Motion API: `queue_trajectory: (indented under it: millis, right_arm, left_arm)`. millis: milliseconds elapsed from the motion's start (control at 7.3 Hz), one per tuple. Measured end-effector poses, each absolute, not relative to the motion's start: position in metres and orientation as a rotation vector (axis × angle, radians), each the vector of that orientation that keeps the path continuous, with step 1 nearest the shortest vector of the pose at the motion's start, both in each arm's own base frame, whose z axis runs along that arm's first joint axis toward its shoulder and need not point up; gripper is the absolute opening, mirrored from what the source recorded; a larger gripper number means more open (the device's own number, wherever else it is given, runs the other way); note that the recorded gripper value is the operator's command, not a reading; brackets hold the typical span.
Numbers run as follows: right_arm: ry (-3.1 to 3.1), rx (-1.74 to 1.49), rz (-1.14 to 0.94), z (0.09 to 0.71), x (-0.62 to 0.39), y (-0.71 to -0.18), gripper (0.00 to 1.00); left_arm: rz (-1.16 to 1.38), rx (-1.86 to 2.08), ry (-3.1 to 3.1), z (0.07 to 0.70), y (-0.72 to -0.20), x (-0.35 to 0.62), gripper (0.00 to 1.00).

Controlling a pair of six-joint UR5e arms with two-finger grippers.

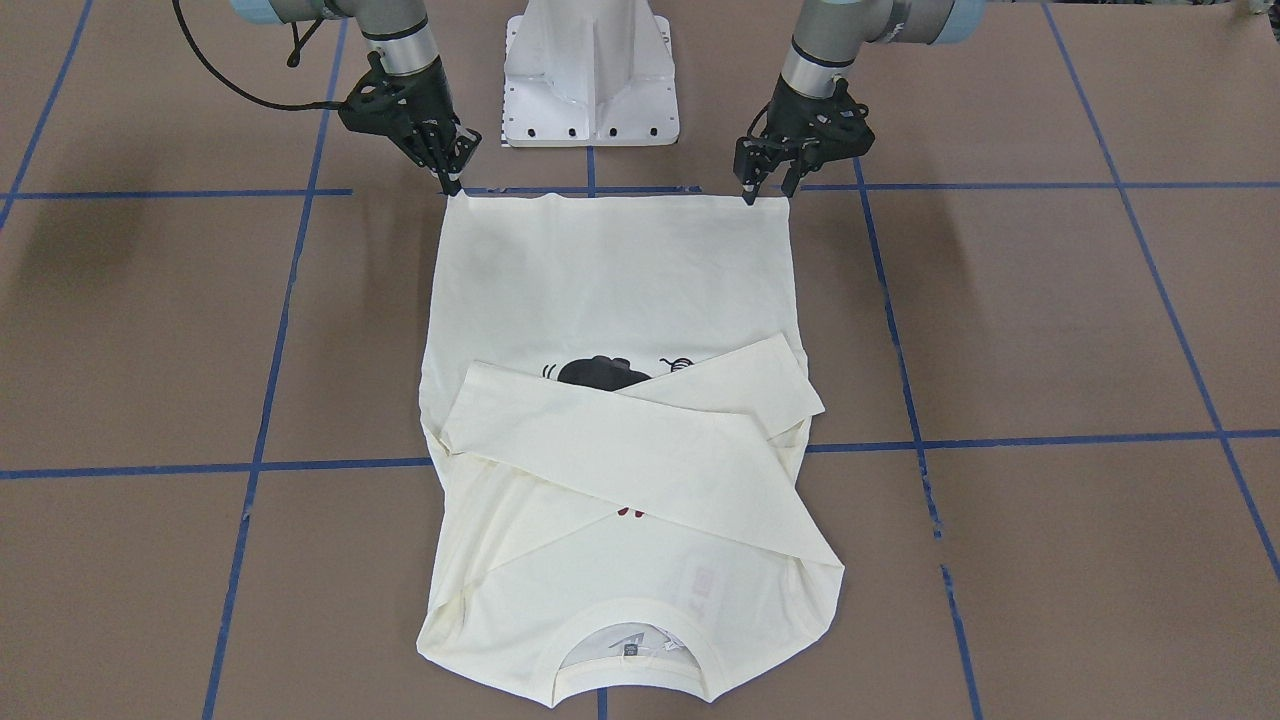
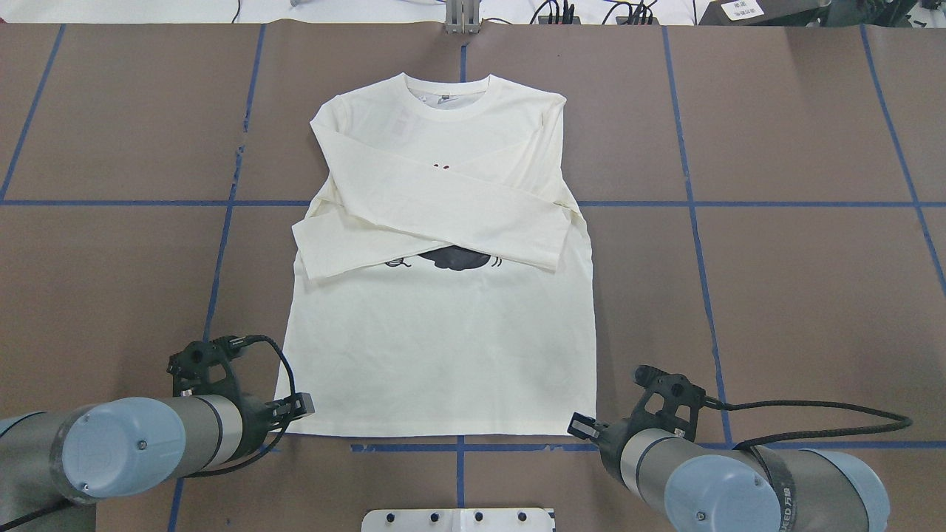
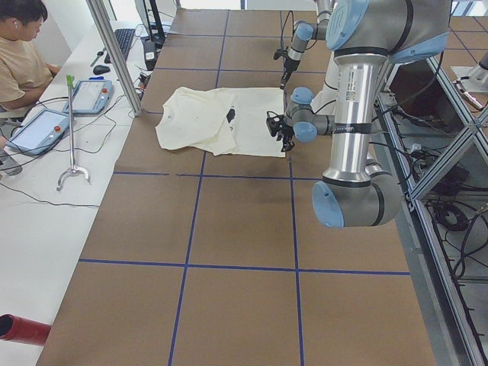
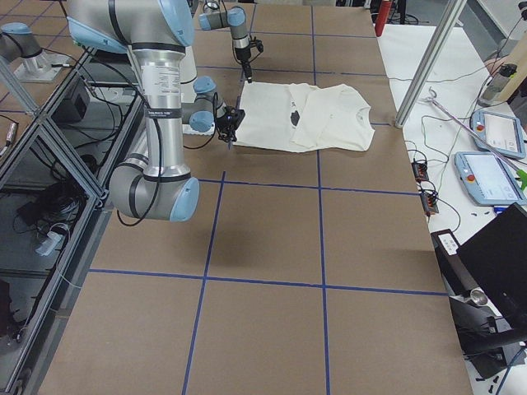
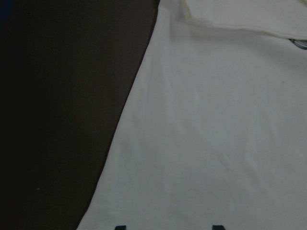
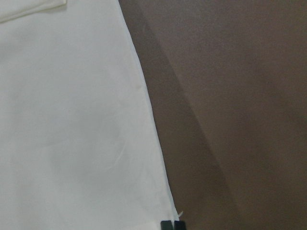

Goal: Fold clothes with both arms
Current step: 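Grasp both hem corners nearest the robot with both grippers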

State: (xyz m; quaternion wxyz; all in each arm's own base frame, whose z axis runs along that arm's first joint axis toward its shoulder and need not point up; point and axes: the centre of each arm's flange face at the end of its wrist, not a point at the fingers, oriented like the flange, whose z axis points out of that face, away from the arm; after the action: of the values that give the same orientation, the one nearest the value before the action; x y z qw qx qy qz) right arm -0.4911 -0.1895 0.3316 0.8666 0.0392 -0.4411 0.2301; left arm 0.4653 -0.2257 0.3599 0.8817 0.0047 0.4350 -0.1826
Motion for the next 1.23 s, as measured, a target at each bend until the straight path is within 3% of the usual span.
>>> queue_trajectory:
  millis: [137, 274, 411, 548, 1232]
  right_arm:
    - [-0.925, 0.08, 0.482, 0.331, -0.49, -0.19, 0.0]
    - [-0.925, 0.079, 0.482, 0.331, -0.49, -0.19, 0.0]
    - [-0.924, 0.08, 0.482, 0.331, -0.49, -0.19, 0.0]
    - [-0.923, 0.081, 0.482, 0.332, -0.49, -0.191, 0.0]
    - [-0.906, 0.087, 0.481, 0.34, -0.488, -0.19, 0.0]
  left_arm:
    - [-0.38, 0.005, 0.879, 0.369, -0.219, 0.469, 0.67]
    - [-0.379, 0.002, 0.86, 0.377, -0.216, 0.473, 0.59]
    - [-0.378, 0.0, 0.85, 0.381, -0.215, 0.476, 0.25]
    - [-0.377, -0.002, 0.849, 0.381, -0.214, 0.478, 0.0]
    - [-0.374, -0.002, 0.867, 0.373, -0.214, 0.477, 0.0]
